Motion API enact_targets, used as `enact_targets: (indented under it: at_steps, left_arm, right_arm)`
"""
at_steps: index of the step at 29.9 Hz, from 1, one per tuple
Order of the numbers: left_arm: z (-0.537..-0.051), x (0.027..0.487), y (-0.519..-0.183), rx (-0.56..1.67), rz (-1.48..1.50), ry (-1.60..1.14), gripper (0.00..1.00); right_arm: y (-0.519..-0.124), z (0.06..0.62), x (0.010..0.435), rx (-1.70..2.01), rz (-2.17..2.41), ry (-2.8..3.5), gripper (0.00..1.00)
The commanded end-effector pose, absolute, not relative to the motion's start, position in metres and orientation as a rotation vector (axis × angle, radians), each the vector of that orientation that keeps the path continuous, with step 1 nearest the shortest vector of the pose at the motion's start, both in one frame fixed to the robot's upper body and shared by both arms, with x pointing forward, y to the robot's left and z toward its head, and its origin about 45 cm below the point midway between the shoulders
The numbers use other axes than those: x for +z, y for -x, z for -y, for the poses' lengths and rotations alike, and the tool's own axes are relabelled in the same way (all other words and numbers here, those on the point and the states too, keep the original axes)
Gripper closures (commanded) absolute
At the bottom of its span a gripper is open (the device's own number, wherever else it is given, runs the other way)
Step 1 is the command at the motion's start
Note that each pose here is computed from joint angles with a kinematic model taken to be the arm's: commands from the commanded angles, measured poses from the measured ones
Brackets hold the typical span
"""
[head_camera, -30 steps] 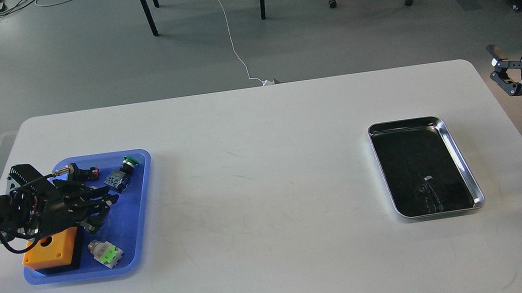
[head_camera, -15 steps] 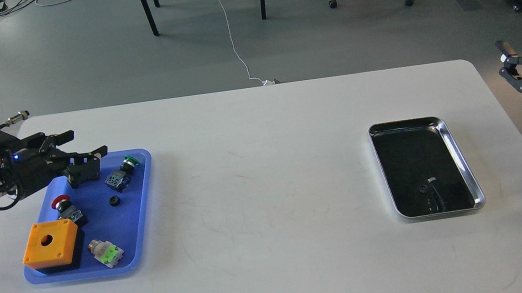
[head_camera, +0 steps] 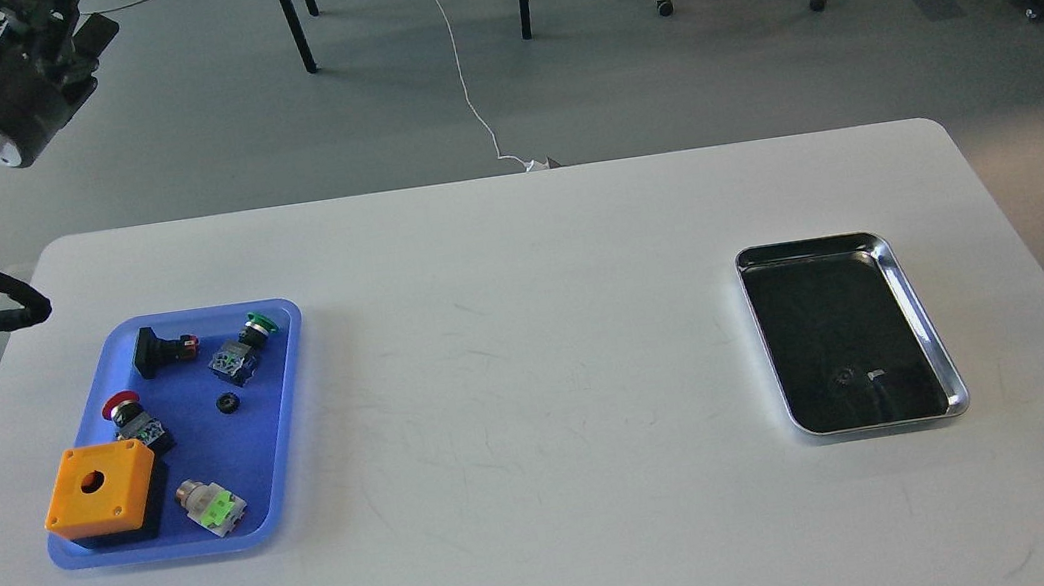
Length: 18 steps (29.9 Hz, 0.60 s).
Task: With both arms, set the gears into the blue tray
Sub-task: 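Withdraw the left arm from the blue tray, then reach into the metal tray and grasp another black gear with the right hand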
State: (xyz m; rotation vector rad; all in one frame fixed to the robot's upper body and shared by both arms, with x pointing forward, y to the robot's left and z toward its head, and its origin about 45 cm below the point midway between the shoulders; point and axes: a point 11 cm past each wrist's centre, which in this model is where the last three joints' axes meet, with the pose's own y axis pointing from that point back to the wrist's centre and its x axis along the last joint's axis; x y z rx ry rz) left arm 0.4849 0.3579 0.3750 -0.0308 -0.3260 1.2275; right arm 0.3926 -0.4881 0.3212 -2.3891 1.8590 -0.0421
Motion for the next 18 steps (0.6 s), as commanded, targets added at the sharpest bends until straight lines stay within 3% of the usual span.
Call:
enact_targets:
  at_steps: [1, 7, 18]
  left_arm:
    - [-0.345, 0.387, -0.496, 1.254, 0.084, 0.227, 0.02]
    - [-0.346, 0.385, -0.503, 1.274, -0.136, 0.376, 0.02]
    - [-0.351, 0.372, -0.499, 1.260, -0.214, 0.436, 0.02]
  right_arm:
    - [-0.396, 0.465, 0.357, -0.272, -1.760, 2.601, 0.01]
    - [-0.405, 0.428, 0.371, -0.646, -1.607, 2.958, 0.01]
    - [-0.386, 0.328, 0.294, -1.197, -0.554, 3.789, 0.01]
